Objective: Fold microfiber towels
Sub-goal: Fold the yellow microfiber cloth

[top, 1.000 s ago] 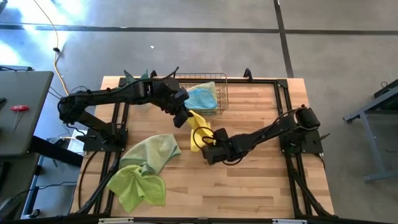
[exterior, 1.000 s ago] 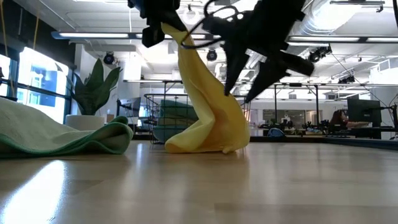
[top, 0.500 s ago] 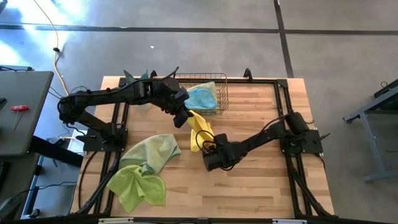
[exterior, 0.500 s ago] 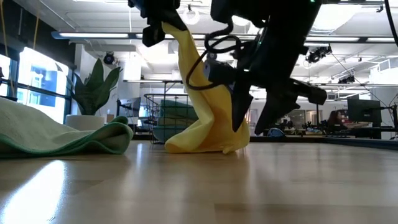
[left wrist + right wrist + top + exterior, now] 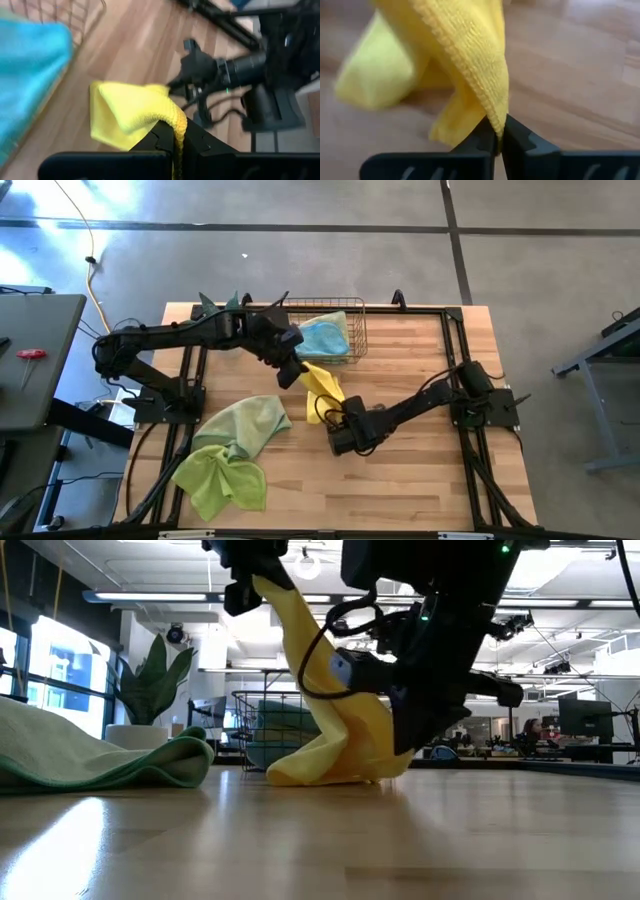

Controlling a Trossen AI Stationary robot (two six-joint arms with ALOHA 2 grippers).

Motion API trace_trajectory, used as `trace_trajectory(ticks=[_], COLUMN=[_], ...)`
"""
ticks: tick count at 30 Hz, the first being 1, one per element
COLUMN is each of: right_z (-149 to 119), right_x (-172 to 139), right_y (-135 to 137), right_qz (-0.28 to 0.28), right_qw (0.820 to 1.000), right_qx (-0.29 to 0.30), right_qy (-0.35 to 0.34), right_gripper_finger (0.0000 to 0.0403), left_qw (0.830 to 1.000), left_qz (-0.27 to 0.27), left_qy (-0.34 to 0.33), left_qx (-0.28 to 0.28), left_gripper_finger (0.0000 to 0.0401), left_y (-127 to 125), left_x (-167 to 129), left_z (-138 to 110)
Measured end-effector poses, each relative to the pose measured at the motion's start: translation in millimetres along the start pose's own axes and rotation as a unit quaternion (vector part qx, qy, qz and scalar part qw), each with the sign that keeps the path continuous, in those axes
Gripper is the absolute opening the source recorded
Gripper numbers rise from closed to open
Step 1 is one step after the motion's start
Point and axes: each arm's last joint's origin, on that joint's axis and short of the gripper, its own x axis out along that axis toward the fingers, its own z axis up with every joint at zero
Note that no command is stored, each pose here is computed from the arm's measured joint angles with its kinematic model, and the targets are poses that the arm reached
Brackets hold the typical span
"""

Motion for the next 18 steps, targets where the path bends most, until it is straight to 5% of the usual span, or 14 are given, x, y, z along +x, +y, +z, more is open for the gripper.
trace_trajectory(ticks=[9, 18], right_z=[18.8, 56.9], right_x=[-51.0, -134.9], right_y=[-12.0, -41.6], right_qz=[0.085, 0.267], right_qw=[0.974, 0.928], right_qx=[-0.158, -0.166], right_qy=[0.139, 0.2], right_gripper_finger=[0.0002, 0.0001], left_qw=[0.994, 0.98], left_qz=[-0.03, -0.127], left_qy=[0.105, 0.115], left_qx=[0.026, 0.102], left_gripper_finger=[0.0, 0.0], left_y=[-24.1, -85.1], left_x=[-5.5, -34.5], left_z=[-29.4, -52.8])
